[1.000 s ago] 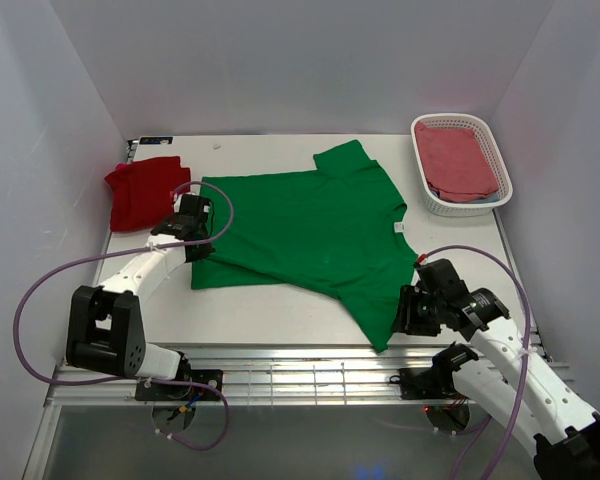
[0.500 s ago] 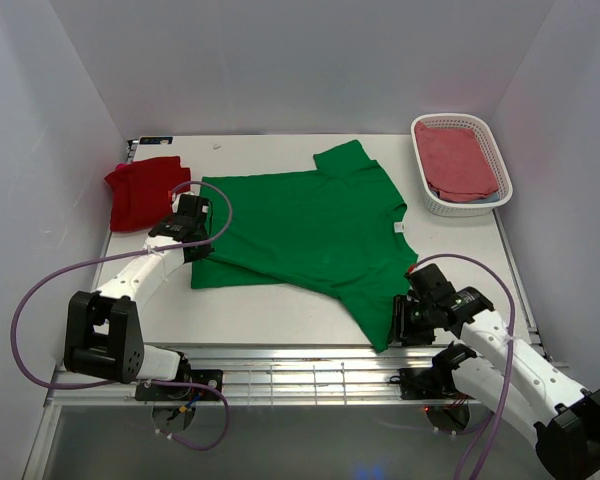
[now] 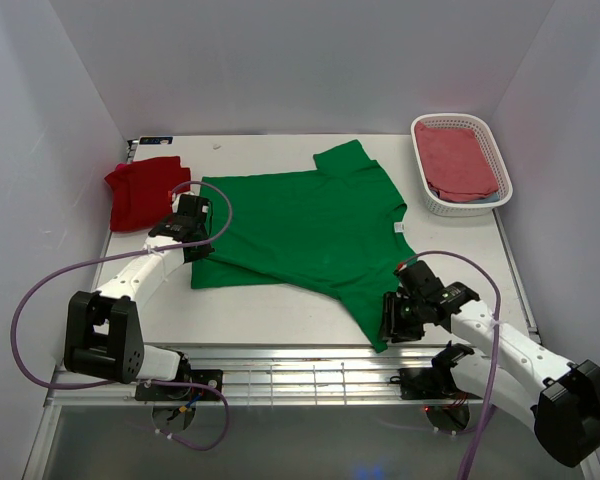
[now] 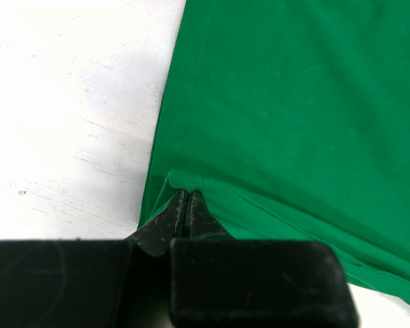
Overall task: Fold and stack the t-shirts
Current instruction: Fold the tshirt
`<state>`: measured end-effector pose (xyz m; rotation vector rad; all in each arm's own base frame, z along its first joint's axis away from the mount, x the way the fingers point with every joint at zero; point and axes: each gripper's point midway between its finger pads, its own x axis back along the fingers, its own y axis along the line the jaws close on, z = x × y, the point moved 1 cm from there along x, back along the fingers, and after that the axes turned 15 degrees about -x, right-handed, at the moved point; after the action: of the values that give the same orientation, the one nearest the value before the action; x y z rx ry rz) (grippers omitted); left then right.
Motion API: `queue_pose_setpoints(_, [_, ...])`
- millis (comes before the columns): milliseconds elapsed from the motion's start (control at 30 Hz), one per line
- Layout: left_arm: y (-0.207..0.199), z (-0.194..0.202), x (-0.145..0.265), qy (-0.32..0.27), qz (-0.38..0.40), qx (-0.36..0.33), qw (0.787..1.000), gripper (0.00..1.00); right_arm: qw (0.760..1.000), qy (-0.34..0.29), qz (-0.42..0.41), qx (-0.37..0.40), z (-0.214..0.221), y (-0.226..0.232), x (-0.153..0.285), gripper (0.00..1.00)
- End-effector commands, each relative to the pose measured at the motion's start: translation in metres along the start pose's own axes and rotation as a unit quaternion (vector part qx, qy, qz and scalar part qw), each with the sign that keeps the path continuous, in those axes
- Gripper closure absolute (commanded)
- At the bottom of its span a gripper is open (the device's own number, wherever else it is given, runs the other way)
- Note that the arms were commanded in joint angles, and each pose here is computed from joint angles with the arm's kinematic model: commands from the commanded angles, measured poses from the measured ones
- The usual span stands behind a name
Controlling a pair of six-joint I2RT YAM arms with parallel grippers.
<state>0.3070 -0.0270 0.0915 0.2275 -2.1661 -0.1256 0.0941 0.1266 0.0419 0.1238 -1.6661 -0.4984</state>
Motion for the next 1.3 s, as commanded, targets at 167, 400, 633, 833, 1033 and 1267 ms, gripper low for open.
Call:
queue_pose_setpoints(167, [0.004, -0.016, 0.006, -0.021, -0.005, 0.010, 1.000, 0.98, 1.000, 0.012, -0.001, 0.001, 0.005, 0.001, -0.013, 0.53])
queue_pose_setpoints(400, [0.004, -0.018, 0.005, -0.023, -0.007, 0.009, 1.000, 0.97, 1.000, 0.024, 0.006, 0.003, 0.012, 0.000, -0.018, 0.64])
queue_pose_setpoints(633, [0.003, -0.016, 0.004, -0.022, -0.007, 0.007, 1.000, 0.97, 0.999, 0.033, 0.014, 0.004, 0.018, 0.000, -0.019, 0.89])
queue_pose_setpoints(833, [0.003, -0.018, 0.007, -0.028, -0.004, 0.010, 1.000, 0.98, 1.000, -0.004, 0.021, 0.016, 0.005, 0.013, 0.008, 0.92])
queue_pose_setpoints(1033, [0.008, -0.032, 0.022, -0.058, -0.003, 0.026, 0.998, 0.99, 0.998, -0.054, 0.003, 0.033, -0.021, 0.047, 0.053, 0.92])
queue_pose_setpoints(1267, [0.012, -0.033, 0.028, -0.066, -0.010, 0.033, 0.997, 0.99, 0.994, -0.073, 0.033, 0.077, -0.050, 0.057, 0.037, 0.92])
